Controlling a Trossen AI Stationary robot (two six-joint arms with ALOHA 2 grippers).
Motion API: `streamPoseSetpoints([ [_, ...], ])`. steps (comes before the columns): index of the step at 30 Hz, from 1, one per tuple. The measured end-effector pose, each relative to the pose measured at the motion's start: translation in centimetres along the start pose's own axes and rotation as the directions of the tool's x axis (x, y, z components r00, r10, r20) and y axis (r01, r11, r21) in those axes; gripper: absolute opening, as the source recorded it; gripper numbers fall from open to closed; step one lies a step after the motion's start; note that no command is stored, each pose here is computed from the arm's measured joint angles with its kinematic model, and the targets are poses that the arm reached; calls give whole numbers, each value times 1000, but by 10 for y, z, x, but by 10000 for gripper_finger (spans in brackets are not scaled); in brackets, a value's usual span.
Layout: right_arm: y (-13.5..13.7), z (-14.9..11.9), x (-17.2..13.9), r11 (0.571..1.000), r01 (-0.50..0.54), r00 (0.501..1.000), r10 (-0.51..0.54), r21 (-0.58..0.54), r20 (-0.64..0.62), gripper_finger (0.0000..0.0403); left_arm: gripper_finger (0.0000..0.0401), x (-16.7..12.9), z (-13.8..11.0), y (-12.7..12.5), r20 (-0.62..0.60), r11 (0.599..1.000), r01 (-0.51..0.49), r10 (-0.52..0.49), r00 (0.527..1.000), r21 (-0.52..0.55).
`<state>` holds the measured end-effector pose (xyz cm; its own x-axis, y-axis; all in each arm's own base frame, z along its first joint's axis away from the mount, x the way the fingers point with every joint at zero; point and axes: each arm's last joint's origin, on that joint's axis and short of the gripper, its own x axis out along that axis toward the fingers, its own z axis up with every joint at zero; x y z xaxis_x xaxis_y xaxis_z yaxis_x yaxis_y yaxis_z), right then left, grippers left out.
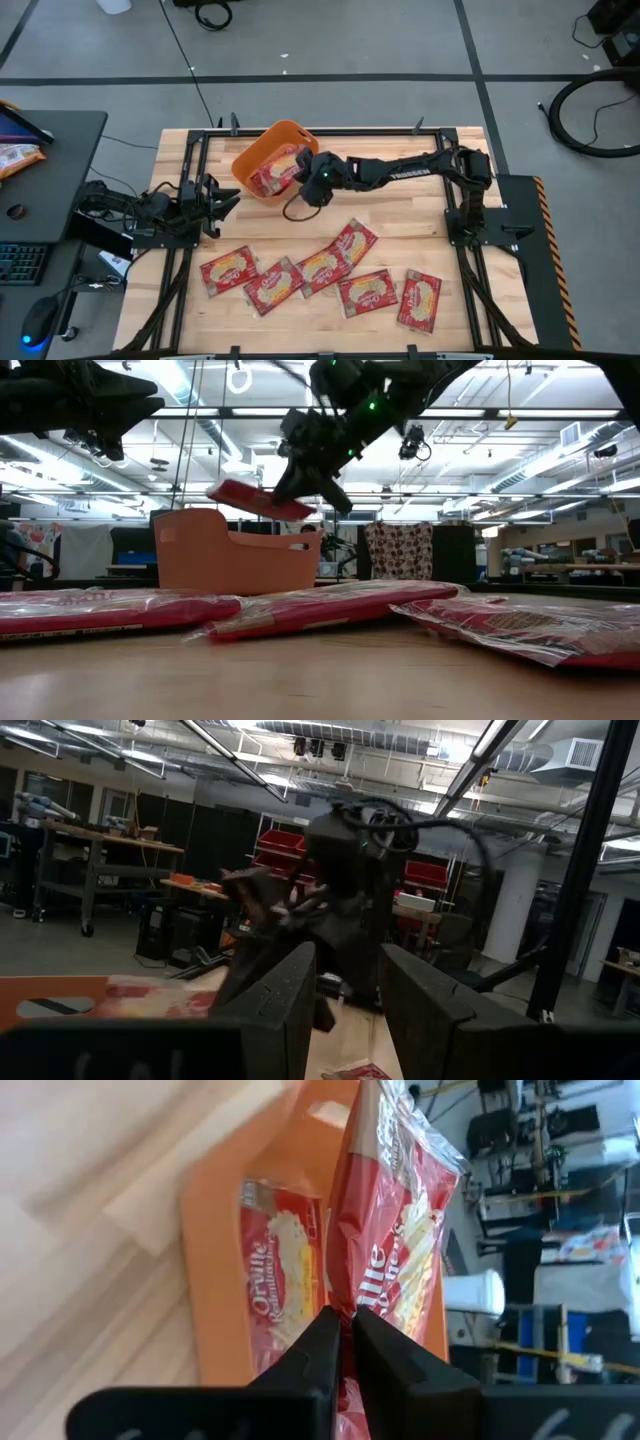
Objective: Sort popcorn bags into baskets
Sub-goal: Put the red popcorn bag into the orange bin
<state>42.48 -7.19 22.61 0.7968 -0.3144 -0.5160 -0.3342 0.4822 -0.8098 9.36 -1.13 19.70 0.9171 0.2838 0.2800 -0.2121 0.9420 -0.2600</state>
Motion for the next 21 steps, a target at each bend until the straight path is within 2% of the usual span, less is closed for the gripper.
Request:
streamPoseSetpoints([
  [4, 8, -9, 15, 999, -13, 999, 12, -29, -34, 32, 117, 0, 0, 0, 2, 1000, -7, 7, 1000, 6],
  [6, 8, -8, 23, 998, 23, 999, -24, -52, -26, 32, 117, 0, 0, 0, 5, 1000, -14, 14, 1000, 7],
  [14, 10, -3, 52, 991, 29, 999, -34, -134, -35, 35, 117, 1, -1, 0, -4, 999, -30, 30, 1000, 17],
  [21, 20, -10, 77, 991, 28, 988, -47, -129, -149, 79, 117, 1, -1, 1, -3, 999, -31, 31, 1000, 13],
])
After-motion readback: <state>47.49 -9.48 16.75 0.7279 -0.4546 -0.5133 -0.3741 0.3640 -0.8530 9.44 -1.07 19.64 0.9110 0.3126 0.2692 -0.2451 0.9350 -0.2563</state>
